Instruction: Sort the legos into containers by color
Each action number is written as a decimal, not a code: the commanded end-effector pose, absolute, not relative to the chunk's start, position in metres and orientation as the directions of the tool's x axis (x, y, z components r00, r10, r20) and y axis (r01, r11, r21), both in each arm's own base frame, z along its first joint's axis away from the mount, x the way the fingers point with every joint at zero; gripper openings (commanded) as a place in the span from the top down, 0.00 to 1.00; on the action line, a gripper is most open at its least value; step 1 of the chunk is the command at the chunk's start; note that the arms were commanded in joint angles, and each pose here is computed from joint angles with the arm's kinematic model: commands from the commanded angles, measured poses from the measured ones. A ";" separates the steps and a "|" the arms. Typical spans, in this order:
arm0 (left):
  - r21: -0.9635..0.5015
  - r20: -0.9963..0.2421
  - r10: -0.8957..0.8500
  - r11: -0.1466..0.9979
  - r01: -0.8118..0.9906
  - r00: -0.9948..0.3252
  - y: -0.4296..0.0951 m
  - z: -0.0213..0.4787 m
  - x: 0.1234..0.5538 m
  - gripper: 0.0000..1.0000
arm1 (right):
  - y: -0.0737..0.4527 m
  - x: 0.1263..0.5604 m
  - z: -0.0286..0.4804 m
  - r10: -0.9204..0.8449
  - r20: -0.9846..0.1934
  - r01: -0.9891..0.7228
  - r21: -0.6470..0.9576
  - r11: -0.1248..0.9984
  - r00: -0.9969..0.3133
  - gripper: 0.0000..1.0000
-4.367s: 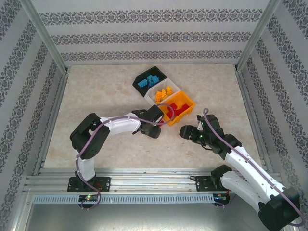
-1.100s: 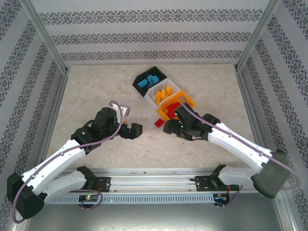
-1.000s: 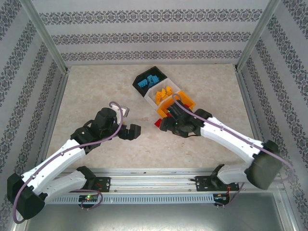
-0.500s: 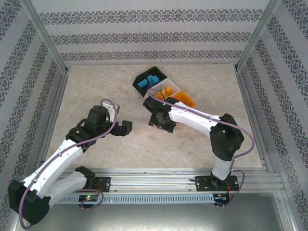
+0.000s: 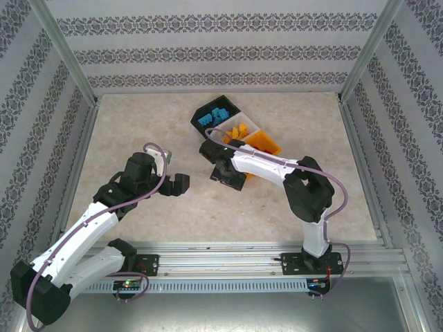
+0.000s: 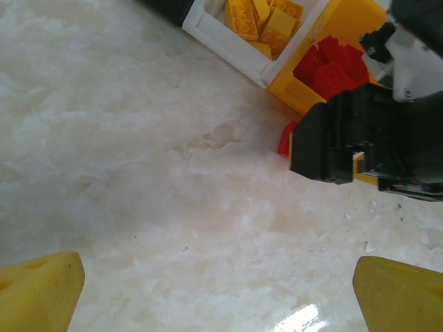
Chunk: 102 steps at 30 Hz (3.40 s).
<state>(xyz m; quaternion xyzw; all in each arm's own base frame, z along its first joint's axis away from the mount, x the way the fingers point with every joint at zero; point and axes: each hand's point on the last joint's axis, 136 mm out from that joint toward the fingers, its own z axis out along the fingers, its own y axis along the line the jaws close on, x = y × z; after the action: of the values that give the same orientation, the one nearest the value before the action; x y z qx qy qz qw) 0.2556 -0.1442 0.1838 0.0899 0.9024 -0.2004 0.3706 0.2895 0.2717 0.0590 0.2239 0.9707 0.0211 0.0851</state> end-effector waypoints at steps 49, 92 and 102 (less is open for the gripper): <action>-0.285 -0.686 0.018 0.913 0.292 -0.727 -0.138 0.172 0.258 0.00 | 0.298 0.309 0.102 0.252 -0.235 0.182 0.281 0.942 -0.939 0.79; -0.229 -0.659 0.006 0.951 0.208 -0.752 -0.116 0.156 0.270 0.00 | 0.137 0.361 0.192 0.327 -0.439 0.121 0.433 0.893 -0.837 0.34; -0.411 -0.640 -0.169 0.900 0.148 -0.749 -0.124 0.177 0.275 0.00 | 0.105 0.336 0.262 0.320 -0.614 -0.012 0.473 0.881 -0.722 0.12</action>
<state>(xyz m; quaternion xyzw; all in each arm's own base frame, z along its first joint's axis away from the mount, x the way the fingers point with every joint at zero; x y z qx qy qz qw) 0.2705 -0.1193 0.1591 0.0276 0.9228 -0.1805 0.3394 0.3437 0.1089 0.2469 0.1170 0.9086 0.2244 0.3322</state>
